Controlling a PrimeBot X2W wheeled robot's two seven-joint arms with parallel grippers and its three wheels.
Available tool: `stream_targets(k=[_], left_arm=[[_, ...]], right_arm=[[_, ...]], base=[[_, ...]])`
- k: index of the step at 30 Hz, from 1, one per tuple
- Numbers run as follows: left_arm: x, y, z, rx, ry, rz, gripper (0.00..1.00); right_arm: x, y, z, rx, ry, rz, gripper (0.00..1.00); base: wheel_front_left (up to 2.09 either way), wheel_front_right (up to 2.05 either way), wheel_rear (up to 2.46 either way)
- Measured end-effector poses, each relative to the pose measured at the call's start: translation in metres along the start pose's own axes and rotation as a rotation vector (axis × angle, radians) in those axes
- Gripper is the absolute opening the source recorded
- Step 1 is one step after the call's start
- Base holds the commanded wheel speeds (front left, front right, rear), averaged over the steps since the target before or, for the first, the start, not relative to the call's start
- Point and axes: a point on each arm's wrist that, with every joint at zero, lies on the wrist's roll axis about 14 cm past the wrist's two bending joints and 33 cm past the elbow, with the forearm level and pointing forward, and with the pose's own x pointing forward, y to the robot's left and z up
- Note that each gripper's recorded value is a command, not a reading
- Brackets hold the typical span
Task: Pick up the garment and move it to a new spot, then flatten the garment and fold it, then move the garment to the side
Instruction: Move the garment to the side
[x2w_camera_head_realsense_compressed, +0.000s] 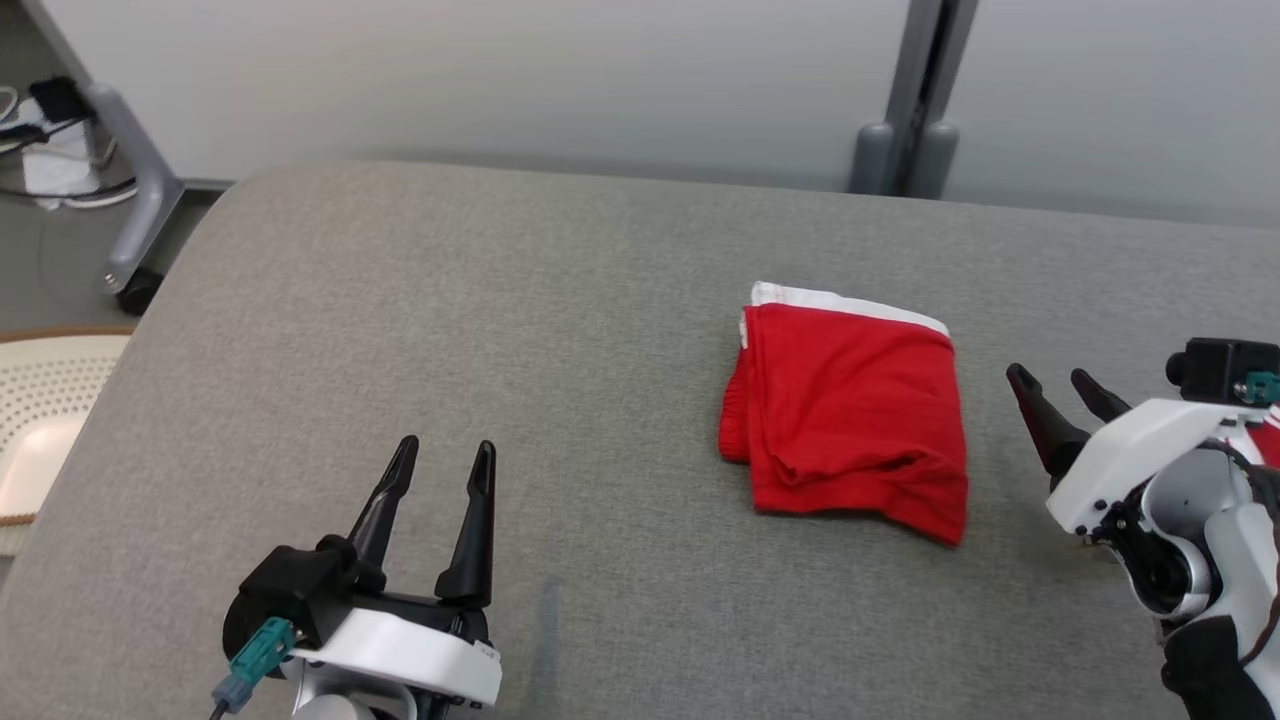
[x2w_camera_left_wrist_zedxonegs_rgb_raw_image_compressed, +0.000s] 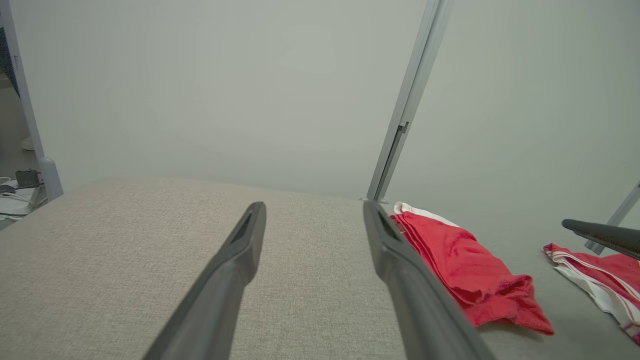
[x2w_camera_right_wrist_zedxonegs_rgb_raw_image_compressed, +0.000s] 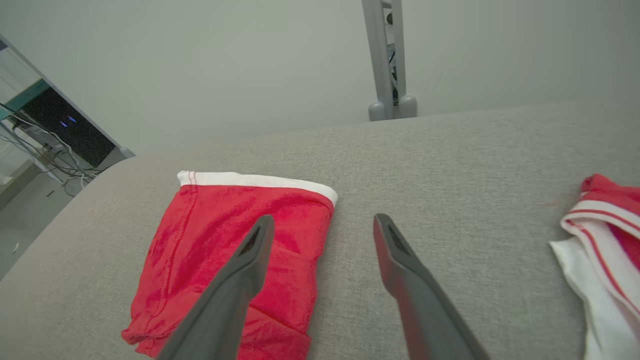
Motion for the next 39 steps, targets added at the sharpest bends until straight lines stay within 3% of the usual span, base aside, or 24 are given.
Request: stream_targets(k=[6,11,15,16,17,18,28,39], left_arm=[[-0.003,0.019,-0.004,0.004,0.014,0.063,1.00],[-0.008,0.033,-0.006,0.017,0.023,0.107,1.00],[-0.011,0.040,-0.007,0.019,0.027,0.133,1.00],[-0.011,0.041,-0.007,0.019,0.028,0.136,1.00],[-0.011,0.041,-0.007,0.019,0.027,0.136,1.00],[-0.010,0.040,-0.007,0.020,0.026,0.134,1.00],[0.002,0.010,-0.008,0.026,0.023,0.021,1.00],[0.026,-0.075,-0.022,-0.007,0.060,-0.246,1.00]], right_arm=[[0.041,0.009,-0.038,0.053,0.242,0.030,1.00],[0.053,0.009,-0.085,0.133,0.459,0.004,1.00],[0.059,0.015,-0.098,0.155,0.518,-0.001,1.00],[0.061,0.019,-0.097,0.160,0.509,0.008,0.80],[0.063,0.023,-0.095,0.169,0.494,0.016,0.35],[0.063,0.026,-0.094,0.172,0.480,0.021,0.00],[0.050,0.029,-0.056,0.129,0.297,0.051,0.00],[-0.011,-0.020,-0.013,0.041,0.159,-0.015,0.00]], base=[[0.00,0.00,0.00],[0.00,0.00,0.00],[0.00,0.00,0.00],[0.00,0.00,0.00],[0.00,0.00,0.00],[0.00,0.00,0.00],[0.00,0.00,0.00],[0.00,0.00,0.00]])
